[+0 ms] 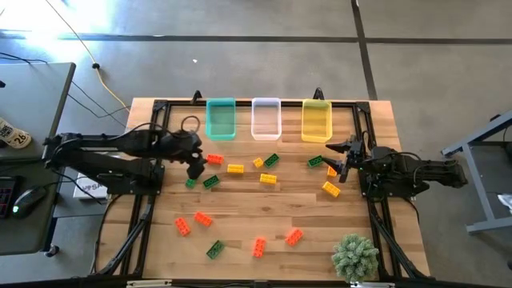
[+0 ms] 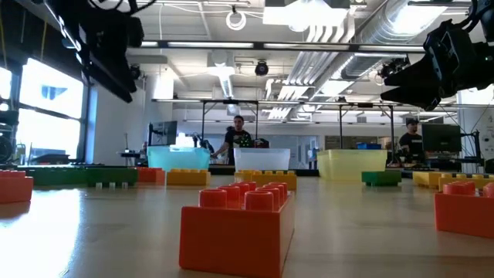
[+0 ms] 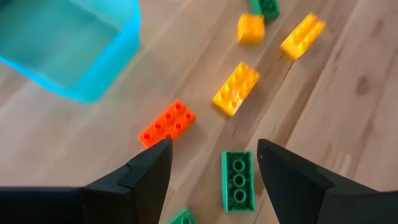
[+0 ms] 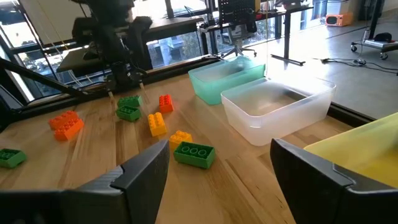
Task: Sort & place blocks by color
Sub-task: Put the green game piece into the green bin
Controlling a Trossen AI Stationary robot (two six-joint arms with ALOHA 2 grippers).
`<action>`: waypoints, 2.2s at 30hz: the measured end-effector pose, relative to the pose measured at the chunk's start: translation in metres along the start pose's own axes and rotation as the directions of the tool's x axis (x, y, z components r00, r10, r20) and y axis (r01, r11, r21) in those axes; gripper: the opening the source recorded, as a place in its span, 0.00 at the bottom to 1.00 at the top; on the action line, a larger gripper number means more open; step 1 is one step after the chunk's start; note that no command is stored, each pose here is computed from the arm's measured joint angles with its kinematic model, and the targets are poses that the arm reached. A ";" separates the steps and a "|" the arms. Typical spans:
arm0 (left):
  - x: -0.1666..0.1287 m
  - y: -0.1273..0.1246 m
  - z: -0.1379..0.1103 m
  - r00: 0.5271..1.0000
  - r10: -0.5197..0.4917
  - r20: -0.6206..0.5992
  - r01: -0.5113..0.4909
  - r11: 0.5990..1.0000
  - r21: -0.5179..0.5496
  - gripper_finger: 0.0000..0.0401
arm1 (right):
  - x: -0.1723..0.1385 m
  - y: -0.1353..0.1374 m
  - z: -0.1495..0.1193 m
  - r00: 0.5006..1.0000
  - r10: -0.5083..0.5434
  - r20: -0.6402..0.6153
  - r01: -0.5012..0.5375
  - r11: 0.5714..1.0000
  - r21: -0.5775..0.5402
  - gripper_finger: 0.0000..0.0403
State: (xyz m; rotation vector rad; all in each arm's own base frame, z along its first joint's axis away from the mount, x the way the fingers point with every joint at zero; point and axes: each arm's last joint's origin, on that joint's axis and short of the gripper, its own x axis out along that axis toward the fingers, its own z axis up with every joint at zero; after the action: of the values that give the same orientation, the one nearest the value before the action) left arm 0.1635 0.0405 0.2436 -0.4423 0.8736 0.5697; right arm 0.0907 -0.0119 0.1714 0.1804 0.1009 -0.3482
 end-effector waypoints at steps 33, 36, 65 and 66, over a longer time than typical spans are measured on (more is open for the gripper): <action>0.085 -0.040 -0.019 0.943 0.103 -0.317 -0.100 0.995 0.026 0.56 | 0.000 0.000 0.000 1.000 0.000 0.000 0.000 1.000 0.000 0.67; 0.084 -0.042 -0.021 0.943 0.100 -0.316 -0.093 0.995 0.036 0.56 | 0.000 0.000 0.000 1.000 0.000 0.000 0.000 1.000 0.000 0.67; 0.120 -0.050 -0.034 0.904 0.140 -0.403 -0.102 0.988 0.115 0.37 | 0.000 0.000 0.000 1.000 0.000 -0.001 0.000 1.000 0.000 0.67; 0.120 -0.050 -0.033 0.904 0.138 -0.404 -0.096 0.988 0.122 0.32 | 0.000 0.000 0.000 1.000 0.000 -0.002 0.000 1.000 0.000 0.67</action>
State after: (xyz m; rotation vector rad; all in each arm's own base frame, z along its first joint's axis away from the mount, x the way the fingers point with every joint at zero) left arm 0.2371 0.0165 0.1335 -0.4278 1.3364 0.5480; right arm 0.0909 -0.0119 0.1713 0.1802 0.1025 -0.3476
